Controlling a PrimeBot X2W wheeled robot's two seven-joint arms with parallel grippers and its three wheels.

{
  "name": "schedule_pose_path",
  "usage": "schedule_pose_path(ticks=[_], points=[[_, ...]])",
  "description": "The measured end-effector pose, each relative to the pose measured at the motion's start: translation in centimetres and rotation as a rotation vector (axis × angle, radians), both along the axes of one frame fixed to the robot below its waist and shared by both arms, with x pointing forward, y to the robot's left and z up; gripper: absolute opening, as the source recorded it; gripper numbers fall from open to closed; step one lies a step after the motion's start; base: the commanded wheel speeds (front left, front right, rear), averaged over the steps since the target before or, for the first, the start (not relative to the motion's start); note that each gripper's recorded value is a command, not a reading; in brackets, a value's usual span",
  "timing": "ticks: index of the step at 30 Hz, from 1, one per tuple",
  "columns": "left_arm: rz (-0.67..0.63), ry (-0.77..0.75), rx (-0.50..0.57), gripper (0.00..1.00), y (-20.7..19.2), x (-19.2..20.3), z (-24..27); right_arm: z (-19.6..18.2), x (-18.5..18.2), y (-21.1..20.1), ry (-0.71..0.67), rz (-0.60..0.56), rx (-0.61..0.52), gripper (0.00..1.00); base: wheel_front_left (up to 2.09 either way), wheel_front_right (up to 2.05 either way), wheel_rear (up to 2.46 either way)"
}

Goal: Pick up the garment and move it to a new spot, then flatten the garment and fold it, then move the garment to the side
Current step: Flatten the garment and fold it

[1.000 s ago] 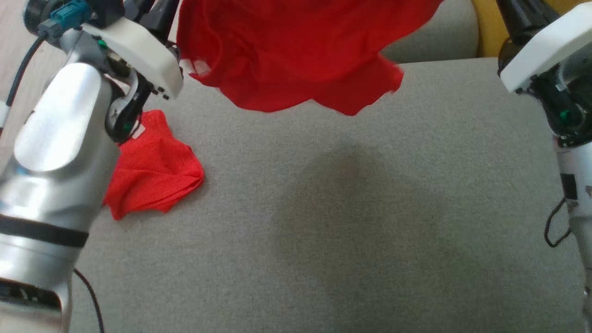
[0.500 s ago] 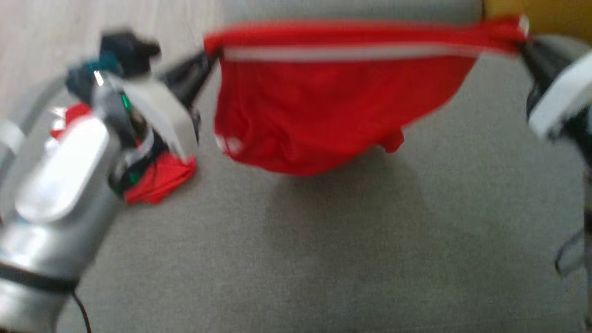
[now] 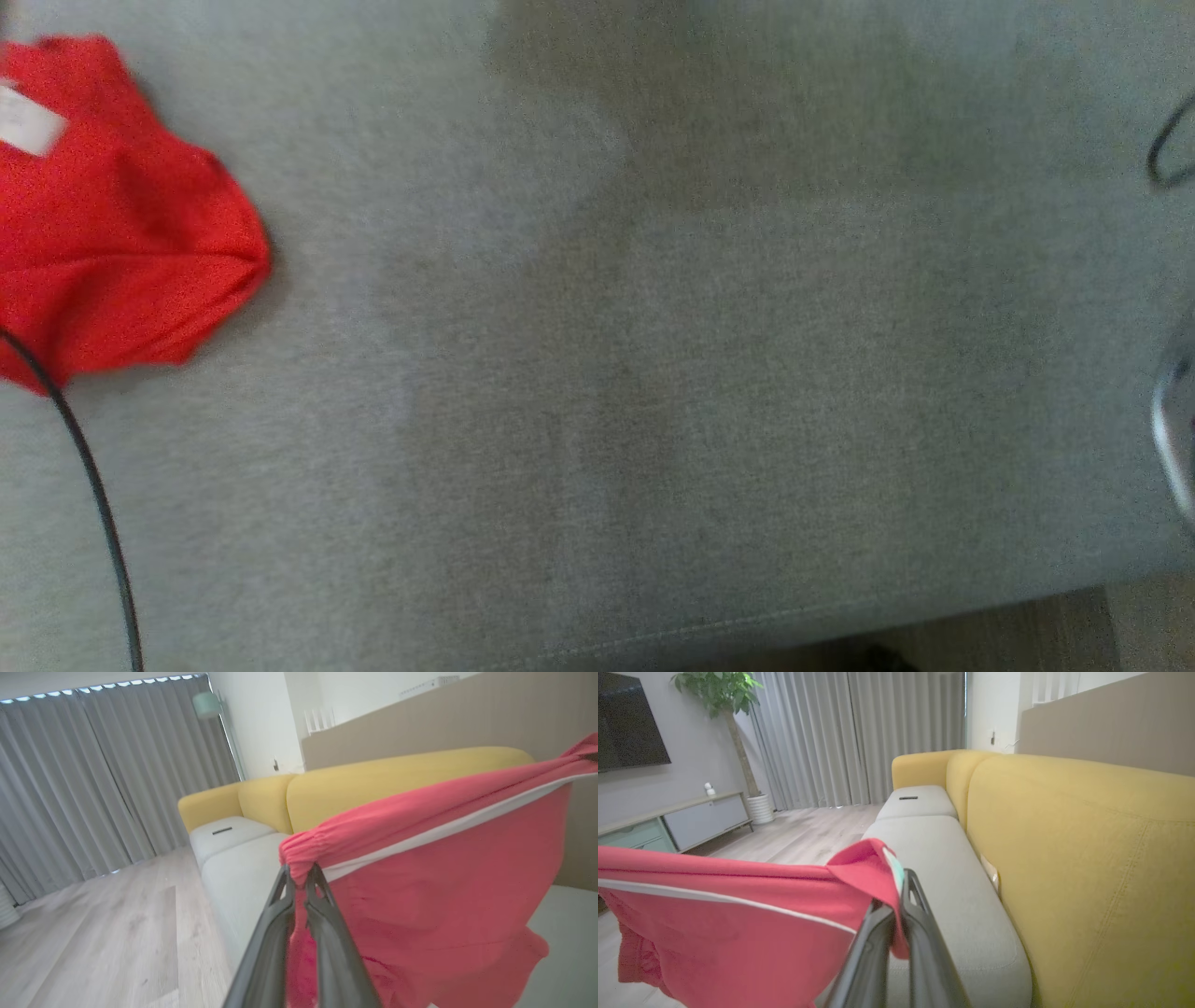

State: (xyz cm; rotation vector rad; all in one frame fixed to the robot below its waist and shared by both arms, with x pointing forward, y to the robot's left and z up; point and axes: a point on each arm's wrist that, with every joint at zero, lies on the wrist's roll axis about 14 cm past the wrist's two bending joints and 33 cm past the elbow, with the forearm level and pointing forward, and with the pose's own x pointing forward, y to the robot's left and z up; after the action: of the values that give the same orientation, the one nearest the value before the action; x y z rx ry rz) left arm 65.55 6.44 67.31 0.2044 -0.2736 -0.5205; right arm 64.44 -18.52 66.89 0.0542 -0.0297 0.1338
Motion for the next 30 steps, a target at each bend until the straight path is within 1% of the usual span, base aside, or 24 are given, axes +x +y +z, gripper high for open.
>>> schedule_pose_path(ticks=[3, 5, 6, 10, 12, 15, 17, 18, 21, 23, 26, 30], points=[[-0.016, -0.075, -0.080, 0.00, -0.9, 1.9, 0.8, -0.5, 2.2, -0.7, -0.064, -0.037, 0.020, 0.00, 0.00, 0.00, 0.00], [-0.018, -0.049, -0.108, 0.00, -1.5, 2.7, -0.8, -2.1, 3.0, -1.4, -0.056, -0.060, 0.054, 0.00, 0.00, 0.00, 0.00], [-0.016, -0.025, -0.113, 0.00, -1.8, 2.9, -1.9, -3.4, 3.2, -1.5, -0.031, -0.067, 0.068, 0.00, 0.00, 0.00, 0.00], [-0.008, 0.084, -0.119, 0.00, -2.2, 2.4, -6.5, -9.8, 2.6, -1.2, 0.135, -0.073, 0.101, 0.00, 0.00, 0.00, 0.00], [-0.005, 0.151, -0.092, 0.00, -2.2, 1.6, -9.6, -13.7, 1.5, -1.0, 0.238, -0.072, 0.103, 0.00, 0.00, 0.00, 0.00], [-0.029, 0.271, -0.038, 0.00, -2.8, -1.1, -15.2, -20.3, -1.5, -0.7, 0.444, -0.061, 0.081, 0.00, 0.00, 0.00, 0.00], [-0.065, 0.339, 0.008, 0.00, -3.4, -3.7, -18.7, -23.6, -3.7, -1.0, 0.563, -0.061, 0.068, 0.00, 0.00, 0.00, 0.00], [-0.065, 0.339, 0.008, 0.00, -3.4, -3.7, -18.7, -23.6, -3.7, -1.0, 0.563, -0.061, 0.068, 0.00, 0.00, 0.00, 0.00], [-0.117, 0.421, 0.067, 0.00, -3.9, -7.6, -22.4, -26.2, -6.3, -2.0, 0.694, -0.068, 0.062, 0.00, 0.00, 0.00, 0.00], [-0.142, 0.454, 0.088, 0.00, -3.9, -9.7, -23.6, -26.8, -7.5, -2.5, 0.746, -0.067, 0.055, 0.00, 0.00, 0.00, 0.00], [-0.183, 0.465, 0.137, 0.00, -3.8, -12.3, -24.2, -27.4, -9.3, -3.3, 0.829, -0.066, 0.048, 0.00, 0.00, 0.00, 0.00], [-0.230, 0.453, 0.192, 0.00, -3.9, -15.2, -24.0, -27.4, -11.3, -4.1, 0.880, -0.067, 0.060, 0.00, 0.00, 0.00, 0.00]])
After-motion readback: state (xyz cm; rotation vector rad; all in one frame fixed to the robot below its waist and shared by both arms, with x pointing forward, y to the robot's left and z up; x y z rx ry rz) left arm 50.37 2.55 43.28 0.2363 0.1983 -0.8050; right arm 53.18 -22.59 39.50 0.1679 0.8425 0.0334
